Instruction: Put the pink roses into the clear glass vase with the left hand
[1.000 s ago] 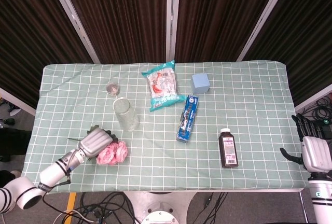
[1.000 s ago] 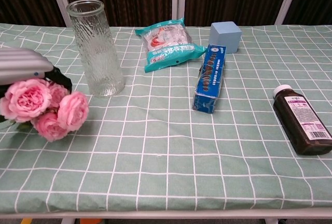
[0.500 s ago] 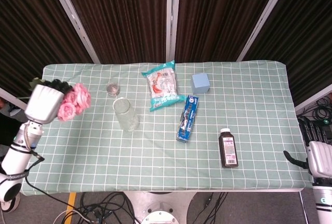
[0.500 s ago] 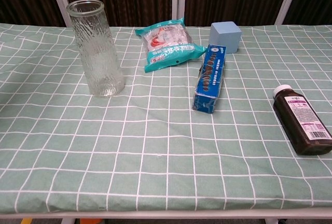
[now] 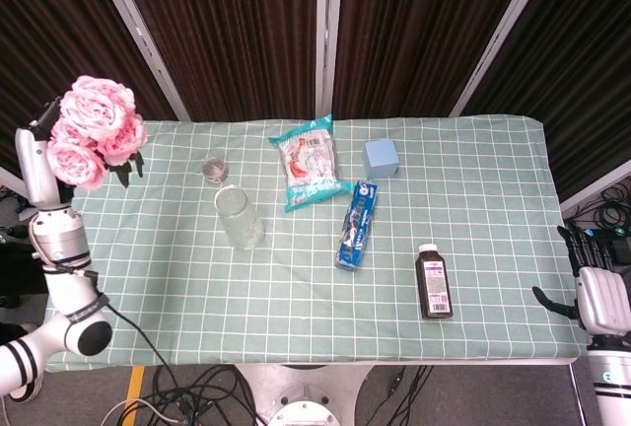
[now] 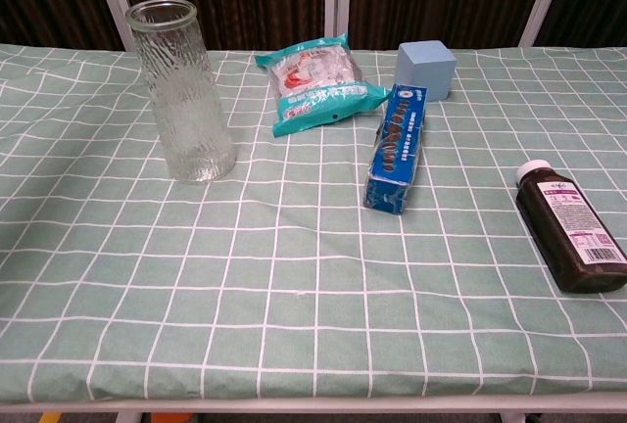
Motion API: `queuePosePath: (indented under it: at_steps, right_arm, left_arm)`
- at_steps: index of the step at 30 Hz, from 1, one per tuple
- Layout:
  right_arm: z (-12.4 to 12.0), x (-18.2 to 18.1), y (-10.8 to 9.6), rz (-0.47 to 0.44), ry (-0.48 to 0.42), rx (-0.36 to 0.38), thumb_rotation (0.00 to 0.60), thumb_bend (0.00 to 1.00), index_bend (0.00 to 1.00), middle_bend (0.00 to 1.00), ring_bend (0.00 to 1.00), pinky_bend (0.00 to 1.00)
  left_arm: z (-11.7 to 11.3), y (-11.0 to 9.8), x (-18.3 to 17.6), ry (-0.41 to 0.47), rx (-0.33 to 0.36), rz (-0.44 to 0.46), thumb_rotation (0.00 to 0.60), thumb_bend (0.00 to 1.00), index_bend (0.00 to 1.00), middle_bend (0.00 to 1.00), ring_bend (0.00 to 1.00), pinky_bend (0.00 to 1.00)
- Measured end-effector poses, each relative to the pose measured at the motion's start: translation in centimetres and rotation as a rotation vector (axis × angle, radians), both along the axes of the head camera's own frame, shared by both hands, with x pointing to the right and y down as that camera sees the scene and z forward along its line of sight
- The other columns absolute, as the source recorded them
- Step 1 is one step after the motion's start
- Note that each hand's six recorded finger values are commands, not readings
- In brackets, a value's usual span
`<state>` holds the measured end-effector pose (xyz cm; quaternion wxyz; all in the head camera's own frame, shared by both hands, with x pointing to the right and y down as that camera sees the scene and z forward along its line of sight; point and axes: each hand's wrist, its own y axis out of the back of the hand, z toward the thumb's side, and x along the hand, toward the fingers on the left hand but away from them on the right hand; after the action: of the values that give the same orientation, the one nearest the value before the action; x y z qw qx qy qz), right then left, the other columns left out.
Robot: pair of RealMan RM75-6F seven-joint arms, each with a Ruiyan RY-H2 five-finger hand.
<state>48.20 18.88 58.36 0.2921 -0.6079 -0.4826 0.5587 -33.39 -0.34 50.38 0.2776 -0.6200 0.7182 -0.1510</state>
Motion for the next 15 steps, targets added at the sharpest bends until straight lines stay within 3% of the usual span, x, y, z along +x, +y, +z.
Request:
queuePosePath:
  at_steps: [9,11,15]
  right_arm:
    - [0.6,0.8,0.0,0.026,-0.007,-0.013,0.6,0.11,0.0,0.0,0.0,0.0]
    - [0.6,1.1,0.1,0.031,-0.007,-0.014,0.6,0.11,0.0,0.0,0.0,0.0]
    - [0.8,1.2,0.1,0.035,-0.008,-0.021,0.6,0.11,0.0,0.0,0.0,0.0]
  left_arm:
    - [2.0,-0.8,2.7,0.486,-0.239,-0.046,0.6,0.24,0.49,0.47,0.43,0.63]
    - [2.0,-0.9,3.1,0.557,-0.264,-0.047,0.6,0.24,0.49,0.47,0.43,0.63]
    - [1.9,-0.9,3.4,0.615,-0.285,-0.045,0.6,0.24,0.49,0.47,0.43,0.63]
